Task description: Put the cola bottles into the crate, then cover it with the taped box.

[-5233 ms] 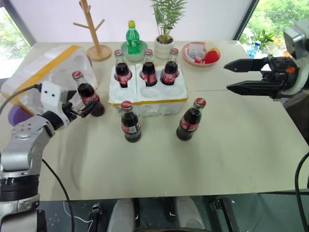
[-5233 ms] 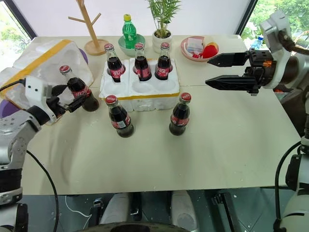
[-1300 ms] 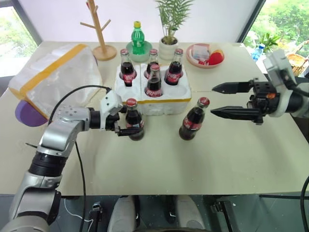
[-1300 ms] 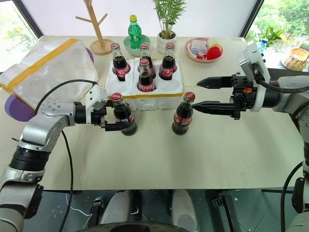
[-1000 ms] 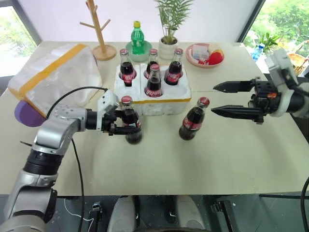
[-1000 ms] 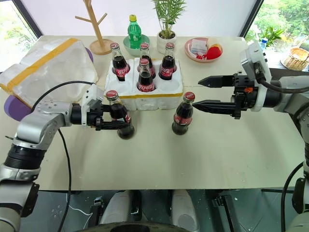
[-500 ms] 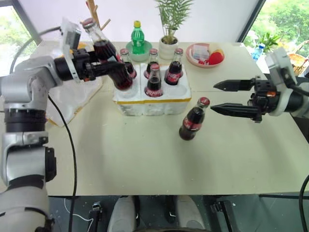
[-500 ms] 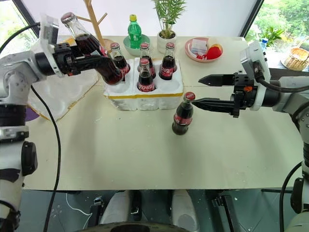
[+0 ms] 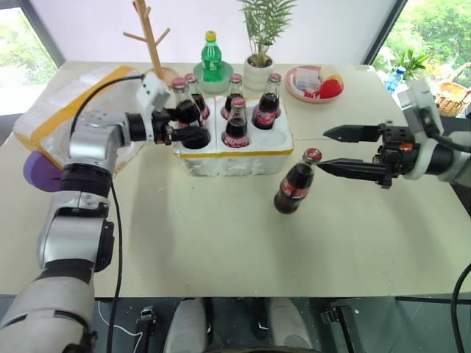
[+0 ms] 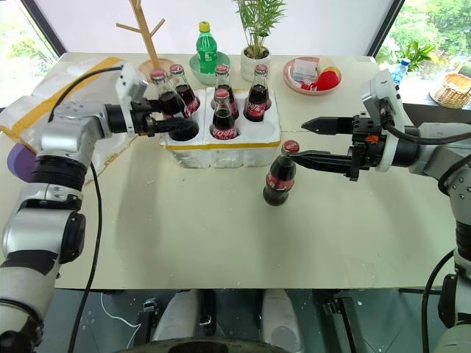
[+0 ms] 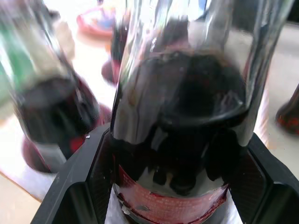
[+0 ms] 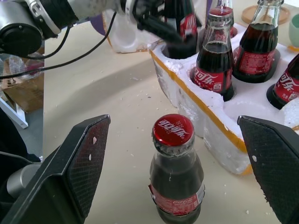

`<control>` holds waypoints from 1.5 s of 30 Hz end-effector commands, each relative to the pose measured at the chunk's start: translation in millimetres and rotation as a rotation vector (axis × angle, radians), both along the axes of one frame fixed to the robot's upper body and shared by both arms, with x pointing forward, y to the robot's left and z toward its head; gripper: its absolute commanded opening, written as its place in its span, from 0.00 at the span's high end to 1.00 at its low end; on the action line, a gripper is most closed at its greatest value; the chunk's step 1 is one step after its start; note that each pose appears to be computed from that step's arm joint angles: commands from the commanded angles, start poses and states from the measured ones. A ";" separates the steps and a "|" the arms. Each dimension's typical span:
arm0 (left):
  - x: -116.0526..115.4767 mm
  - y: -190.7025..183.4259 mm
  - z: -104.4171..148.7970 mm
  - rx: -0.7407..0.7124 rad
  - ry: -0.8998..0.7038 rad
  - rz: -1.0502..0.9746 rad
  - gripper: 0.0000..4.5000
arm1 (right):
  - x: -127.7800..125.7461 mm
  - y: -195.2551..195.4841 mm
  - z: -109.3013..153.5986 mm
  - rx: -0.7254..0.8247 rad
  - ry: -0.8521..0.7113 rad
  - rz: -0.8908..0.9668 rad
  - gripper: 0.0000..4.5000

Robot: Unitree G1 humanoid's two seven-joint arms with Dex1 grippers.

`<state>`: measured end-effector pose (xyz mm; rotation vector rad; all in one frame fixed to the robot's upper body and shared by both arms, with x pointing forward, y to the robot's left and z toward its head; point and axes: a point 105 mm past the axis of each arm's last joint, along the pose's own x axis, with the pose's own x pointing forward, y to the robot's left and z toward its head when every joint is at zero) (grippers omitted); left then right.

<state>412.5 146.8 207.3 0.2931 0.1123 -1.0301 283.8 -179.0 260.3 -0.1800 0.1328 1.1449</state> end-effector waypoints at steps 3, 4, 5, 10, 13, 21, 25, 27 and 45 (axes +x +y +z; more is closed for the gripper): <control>0.8 -4.9 -0.7 0.048 -0.052 -0.035 0.01 | -0.9 -0.9 10.1 -0.005 -0.076 -0.012 0.00; 0.4 -5.0 2.6 0.033 -0.056 -0.039 0.01 | -0.4 -1.9 9.4 -0.011 -0.081 -0.019 0.00; 0.2 -4.8 7.0 0.018 -0.062 -0.041 0.01 | -0.2 -3.2 9.0 -0.017 -0.084 -0.027 0.00; -17.3 4.9 55.2 -0.098 -0.100 -0.099 0.01 | -3.0 -19.2 8.2 -0.030 -0.084 -0.097 0.00; -42.7 12.6 79.2 -0.131 -0.095 -0.172 0.01 | -7.0 -28.2 -0.9 -0.056 -0.075 -0.142 0.00; -122.0 22.8 76.6 -0.004 0.038 -0.363 0.01 | -17.9 -21.8 -52.0 -0.048 0.012 -0.209 0.00; -131.6 14.9 53.0 0.054 0.056 -0.364 0.01 | -2.2 -9.1 -69.5 0.061 -0.001 -0.313 0.00; -134.5 9.7 48.2 0.042 0.062 -0.366 0.01 | 3.3 -3.9 -76.1 0.102 0.011 -0.344 0.00; -130.4 -4.6 43.7 0.025 0.036 -0.357 0.00 | 25.9 34.9 -100.5 0.126 0.028 -0.274 0.20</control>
